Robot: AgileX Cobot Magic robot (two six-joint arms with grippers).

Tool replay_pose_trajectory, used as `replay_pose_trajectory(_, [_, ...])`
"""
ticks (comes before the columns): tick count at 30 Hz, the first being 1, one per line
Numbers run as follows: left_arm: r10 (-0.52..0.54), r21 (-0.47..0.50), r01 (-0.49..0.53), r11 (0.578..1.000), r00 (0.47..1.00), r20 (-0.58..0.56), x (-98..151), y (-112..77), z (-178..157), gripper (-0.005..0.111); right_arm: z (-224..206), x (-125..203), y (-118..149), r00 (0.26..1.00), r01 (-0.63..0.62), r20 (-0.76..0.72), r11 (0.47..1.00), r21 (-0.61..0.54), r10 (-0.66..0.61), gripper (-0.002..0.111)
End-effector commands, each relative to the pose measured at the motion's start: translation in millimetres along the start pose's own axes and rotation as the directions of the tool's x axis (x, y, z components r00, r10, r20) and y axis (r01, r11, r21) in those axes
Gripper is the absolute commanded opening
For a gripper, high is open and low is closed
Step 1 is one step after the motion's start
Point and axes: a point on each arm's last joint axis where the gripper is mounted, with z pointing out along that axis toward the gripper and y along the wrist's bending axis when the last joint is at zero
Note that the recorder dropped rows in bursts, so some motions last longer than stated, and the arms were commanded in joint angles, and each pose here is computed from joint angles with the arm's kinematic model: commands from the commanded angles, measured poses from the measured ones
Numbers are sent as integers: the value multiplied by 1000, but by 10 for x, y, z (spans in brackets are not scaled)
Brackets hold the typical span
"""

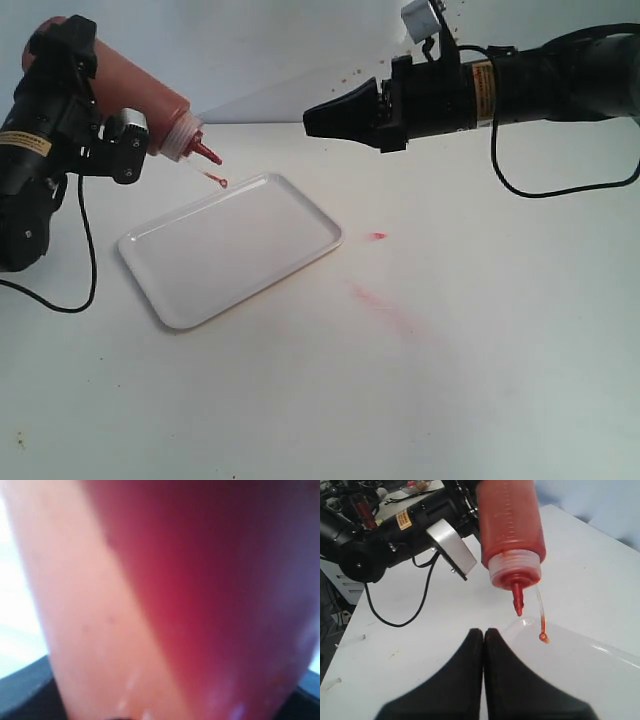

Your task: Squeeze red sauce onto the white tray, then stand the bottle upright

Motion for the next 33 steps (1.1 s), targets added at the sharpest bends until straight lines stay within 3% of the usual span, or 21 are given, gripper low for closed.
replay_pose_trajectory(1, [18,-55,-17,998,999,29,76,123,126,0,-11,-152,-18,988,28,152,999,19,-30,0])
replay_pose_trajectory(5, [53,-117,-45,992,996,66,54,231,198,0,-21,-274,-45,963,-29,270,999,43,16,0])
replay_pose_trajectory(11, [86,-103,-73,992,988,129,-1,244,233,0,272,-443,113,986,153,77,986,-65,-148,0])
replay_pose_trajectory(19, [106,-130,-87,988,983,147,-21,264,227,0,789,-409,62,991,131,31,978,-161,-128,0])
replay_pose_trajectory(22, [111,-140,-90,986,982,150,-25,272,226,0,807,-432,0,994,105,26,990,-98,-103,0])
replay_pose_trajectory(24, [112,-163,-89,983,984,141,-19,294,224,0,811,-401,-66,995,101,-15,994,-30,-102,7])
replay_pose_trajectory(26, [119,-180,-93,979,982,144,-25,308,221,0,847,-362,-72,989,135,-65,991,-7,-135,28])
replay_pose_trajectory(27, [124,-184,-96,978,981,149,-30,311,219,0,881,-367,-91,988,144,-69,989,36,-141,52])
replay_pose_trajectory(28, [127,-185,-98,978,980,154,-35,308,215,0,894,-371,-119,987,149,-72,986,77,-144,66])
replay_pose_trajectory(29, [128,-186,-99,978,979,155,-37,309,214,0,937,-381,-157,986,158,-78,976,152,-147,87])
replay_pose_trajectory(30, [128,-186,-99,978,979,155,-37,309,214,0,981,-389,-177,985,165,-84,964,211,-150,93])
replay_pose_trajectory(33, [133,-190,-101,977,978,160,-43,311,213,0,1128,-394,-113,978,204,-99,948,243,-185,92])
